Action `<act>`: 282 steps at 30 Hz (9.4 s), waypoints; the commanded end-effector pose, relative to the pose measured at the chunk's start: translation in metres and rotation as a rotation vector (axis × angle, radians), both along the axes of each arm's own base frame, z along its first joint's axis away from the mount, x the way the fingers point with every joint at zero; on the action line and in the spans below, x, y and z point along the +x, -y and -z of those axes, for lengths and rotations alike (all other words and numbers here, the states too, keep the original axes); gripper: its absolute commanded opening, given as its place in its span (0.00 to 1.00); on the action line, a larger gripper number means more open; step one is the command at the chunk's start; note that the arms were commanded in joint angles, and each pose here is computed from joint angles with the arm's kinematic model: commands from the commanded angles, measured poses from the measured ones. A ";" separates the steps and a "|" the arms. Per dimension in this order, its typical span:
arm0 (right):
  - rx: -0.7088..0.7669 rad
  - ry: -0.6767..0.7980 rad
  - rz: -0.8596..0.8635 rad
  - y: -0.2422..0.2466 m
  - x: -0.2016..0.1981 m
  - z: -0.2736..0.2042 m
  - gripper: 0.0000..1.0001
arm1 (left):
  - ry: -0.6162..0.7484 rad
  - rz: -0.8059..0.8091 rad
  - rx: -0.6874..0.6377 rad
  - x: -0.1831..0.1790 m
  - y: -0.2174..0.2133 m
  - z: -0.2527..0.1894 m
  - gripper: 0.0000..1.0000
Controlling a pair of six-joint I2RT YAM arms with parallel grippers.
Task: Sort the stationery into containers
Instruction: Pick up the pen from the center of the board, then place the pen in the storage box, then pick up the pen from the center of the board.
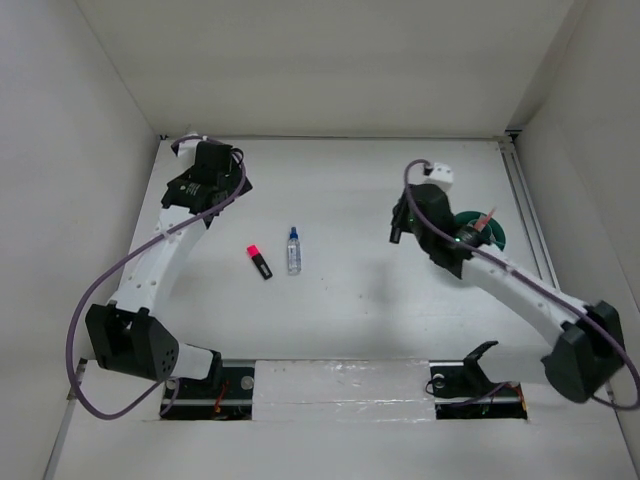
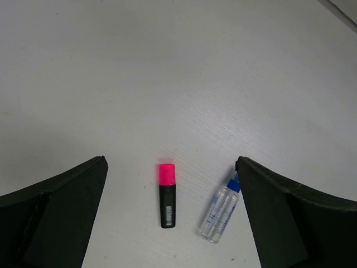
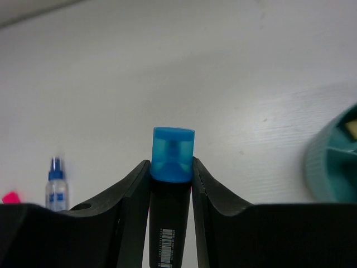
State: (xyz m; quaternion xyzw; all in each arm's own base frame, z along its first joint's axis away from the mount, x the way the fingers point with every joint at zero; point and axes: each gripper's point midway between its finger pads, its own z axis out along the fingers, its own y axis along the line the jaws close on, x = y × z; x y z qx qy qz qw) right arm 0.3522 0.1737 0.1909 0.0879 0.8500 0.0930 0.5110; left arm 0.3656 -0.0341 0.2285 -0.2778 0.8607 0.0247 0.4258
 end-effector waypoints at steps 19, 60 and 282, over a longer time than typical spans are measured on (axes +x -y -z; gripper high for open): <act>0.065 0.172 0.646 0.224 -0.079 -0.053 0.00 | 0.146 0.226 -0.173 -0.001 0.045 -0.044 1.00; 0.031 0.145 0.668 0.253 -0.067 -0.021 0.00 | 0.136 0.263 -0.167 0.003 0.049 -0.036 1.00; -0.201 -0.133 -0.844 -0.335 -0.040 0.034 0.68 | 0.048 -0.451 -0.072 -0.017 -0.101 -0.004 1.00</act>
